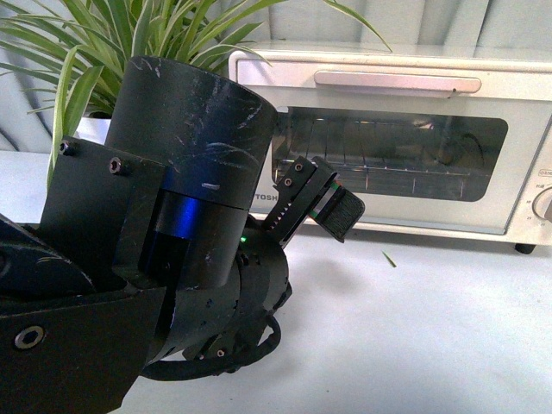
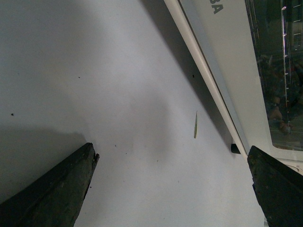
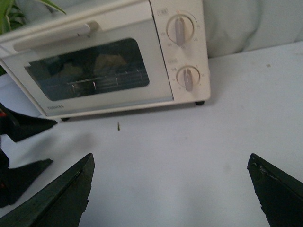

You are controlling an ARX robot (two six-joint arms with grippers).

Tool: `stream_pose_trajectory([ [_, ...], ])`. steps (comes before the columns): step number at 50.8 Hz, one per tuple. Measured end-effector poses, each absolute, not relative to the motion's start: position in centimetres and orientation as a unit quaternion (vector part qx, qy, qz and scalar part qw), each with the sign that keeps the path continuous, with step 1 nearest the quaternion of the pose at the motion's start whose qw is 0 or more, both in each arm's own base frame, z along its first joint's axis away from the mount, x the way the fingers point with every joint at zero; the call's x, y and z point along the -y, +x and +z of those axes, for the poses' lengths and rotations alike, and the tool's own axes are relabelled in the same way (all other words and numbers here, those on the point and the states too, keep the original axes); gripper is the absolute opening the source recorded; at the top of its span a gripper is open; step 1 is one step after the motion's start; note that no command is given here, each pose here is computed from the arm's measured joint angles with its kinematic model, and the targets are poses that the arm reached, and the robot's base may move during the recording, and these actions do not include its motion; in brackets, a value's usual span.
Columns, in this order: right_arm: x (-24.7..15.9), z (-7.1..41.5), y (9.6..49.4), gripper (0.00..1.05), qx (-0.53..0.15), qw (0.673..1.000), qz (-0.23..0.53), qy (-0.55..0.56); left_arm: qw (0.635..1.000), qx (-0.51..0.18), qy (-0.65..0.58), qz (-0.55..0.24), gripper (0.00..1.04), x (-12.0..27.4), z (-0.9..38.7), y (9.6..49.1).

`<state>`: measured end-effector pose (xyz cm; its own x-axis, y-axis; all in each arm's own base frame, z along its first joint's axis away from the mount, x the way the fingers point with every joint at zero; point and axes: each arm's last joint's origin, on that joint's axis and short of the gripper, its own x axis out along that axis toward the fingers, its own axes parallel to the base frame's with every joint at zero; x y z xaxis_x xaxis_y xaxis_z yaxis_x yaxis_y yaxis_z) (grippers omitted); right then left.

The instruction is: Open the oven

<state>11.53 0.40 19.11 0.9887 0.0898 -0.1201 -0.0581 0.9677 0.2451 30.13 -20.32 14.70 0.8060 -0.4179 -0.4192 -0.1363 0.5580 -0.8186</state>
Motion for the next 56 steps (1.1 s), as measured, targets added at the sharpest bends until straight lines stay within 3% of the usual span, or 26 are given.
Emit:
stream_pose_trajectory([
  [31, -5.4, 29.4, 23.6, 0.95, -0.095, 0.989, 0.047, 0.102, 0.829, -0.299, -0.466, -0.084, 0.98, 20.0, 14.7, 30.1],
  [45, -7.6, 29.5, 28.6, 0.95, -0.139, 0.983, 0.023, 0.114, 0.827, -0.297, -0.472, -0.078, 0.98, 19.3, 14.7, 30.1],
  [56, -7.9, 28.9, 30.3, 0.95, -0.16, 0.979, 0.009, 0.123, 0.827, -0.294, -0.474, -0.076, 0.98, 18.9, 14.9, 30.1],
])
